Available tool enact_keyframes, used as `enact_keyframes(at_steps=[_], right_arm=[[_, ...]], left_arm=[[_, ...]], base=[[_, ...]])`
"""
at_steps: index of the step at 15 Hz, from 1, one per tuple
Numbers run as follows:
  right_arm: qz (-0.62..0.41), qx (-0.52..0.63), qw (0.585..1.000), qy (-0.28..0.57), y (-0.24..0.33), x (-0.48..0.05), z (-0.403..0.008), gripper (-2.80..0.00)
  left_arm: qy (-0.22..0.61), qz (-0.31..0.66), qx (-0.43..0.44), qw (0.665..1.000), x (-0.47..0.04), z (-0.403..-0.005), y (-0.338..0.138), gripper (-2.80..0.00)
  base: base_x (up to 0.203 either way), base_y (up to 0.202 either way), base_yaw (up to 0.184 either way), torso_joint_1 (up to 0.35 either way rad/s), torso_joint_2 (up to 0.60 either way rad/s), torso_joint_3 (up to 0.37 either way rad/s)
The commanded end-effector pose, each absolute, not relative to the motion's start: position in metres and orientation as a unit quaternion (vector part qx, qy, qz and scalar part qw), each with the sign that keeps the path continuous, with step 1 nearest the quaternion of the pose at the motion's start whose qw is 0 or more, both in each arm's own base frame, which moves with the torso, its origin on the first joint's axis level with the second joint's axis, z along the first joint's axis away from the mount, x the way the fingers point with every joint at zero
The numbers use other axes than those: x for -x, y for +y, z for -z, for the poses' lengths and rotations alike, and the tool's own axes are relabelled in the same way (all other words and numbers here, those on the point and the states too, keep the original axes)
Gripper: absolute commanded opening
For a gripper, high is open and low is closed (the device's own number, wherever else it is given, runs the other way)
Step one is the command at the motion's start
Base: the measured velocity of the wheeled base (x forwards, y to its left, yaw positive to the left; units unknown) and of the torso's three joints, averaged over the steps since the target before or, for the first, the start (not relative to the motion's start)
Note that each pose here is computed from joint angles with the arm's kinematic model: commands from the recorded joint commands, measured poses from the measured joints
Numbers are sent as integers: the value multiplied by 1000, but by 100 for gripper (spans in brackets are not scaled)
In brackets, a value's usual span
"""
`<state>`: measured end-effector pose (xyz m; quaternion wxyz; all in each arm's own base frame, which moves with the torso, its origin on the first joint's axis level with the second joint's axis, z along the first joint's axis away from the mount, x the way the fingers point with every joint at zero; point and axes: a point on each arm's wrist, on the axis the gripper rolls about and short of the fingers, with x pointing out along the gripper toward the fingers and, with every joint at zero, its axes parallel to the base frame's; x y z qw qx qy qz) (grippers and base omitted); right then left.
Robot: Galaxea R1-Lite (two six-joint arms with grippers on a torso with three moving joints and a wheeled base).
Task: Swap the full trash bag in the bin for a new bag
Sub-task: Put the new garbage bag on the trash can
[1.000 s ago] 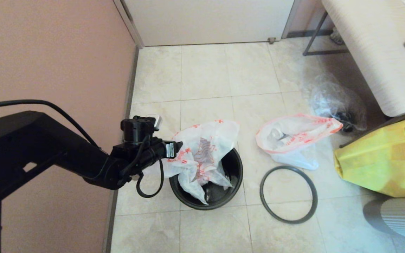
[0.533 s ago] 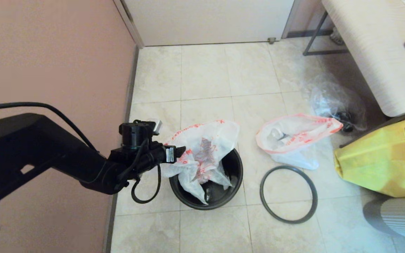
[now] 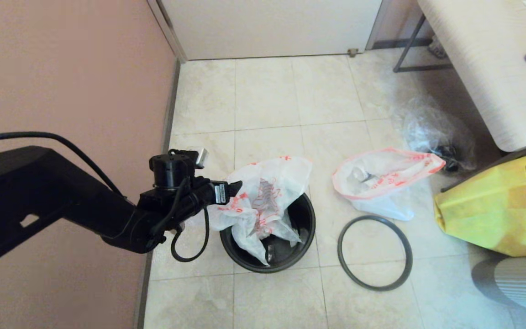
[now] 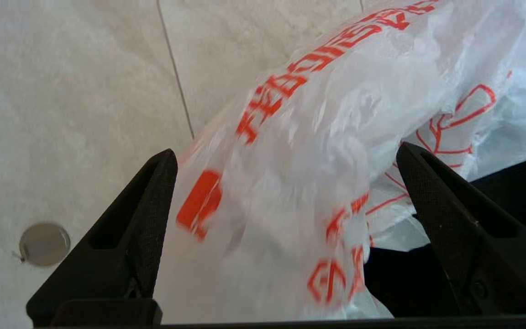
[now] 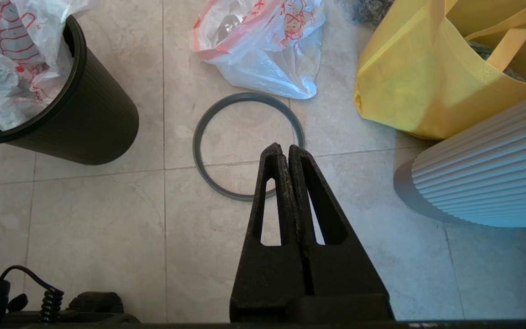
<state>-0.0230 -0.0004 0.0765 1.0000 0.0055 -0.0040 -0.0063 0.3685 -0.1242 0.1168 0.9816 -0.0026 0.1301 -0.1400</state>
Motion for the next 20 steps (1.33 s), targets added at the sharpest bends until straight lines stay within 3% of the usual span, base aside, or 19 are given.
enact_keyframes(at_steps=[1,7,8,16,20], right_arm=[[6,-5,1000,-4,0,23,-77,-280],[6,-5,1000,-4,0,23,-77,-280],[6,-5,1000,-4,0,23,-77,-280],[6,-5,1000,-4,0,23,-77,-280],[6,-5,1000,-4,0,23,-77,-280]], left_arm=[[131,142,-5,981,-377,-113,-129,0],[128,140,-26,982,-407,-96,-139,0],[124,137,-27,982,-413,-94,-142,-280],[137,141,-30,980,-407,-98,-145,-280],[129,165,-30,977,-369,-123,-153,-280]], base=[[0,0,0,0,0,0],[0,0,0,0,0,0],[0,0,0,0,0,0],[0,0,0,0,0,0],[0,0,0,0,0,0]])
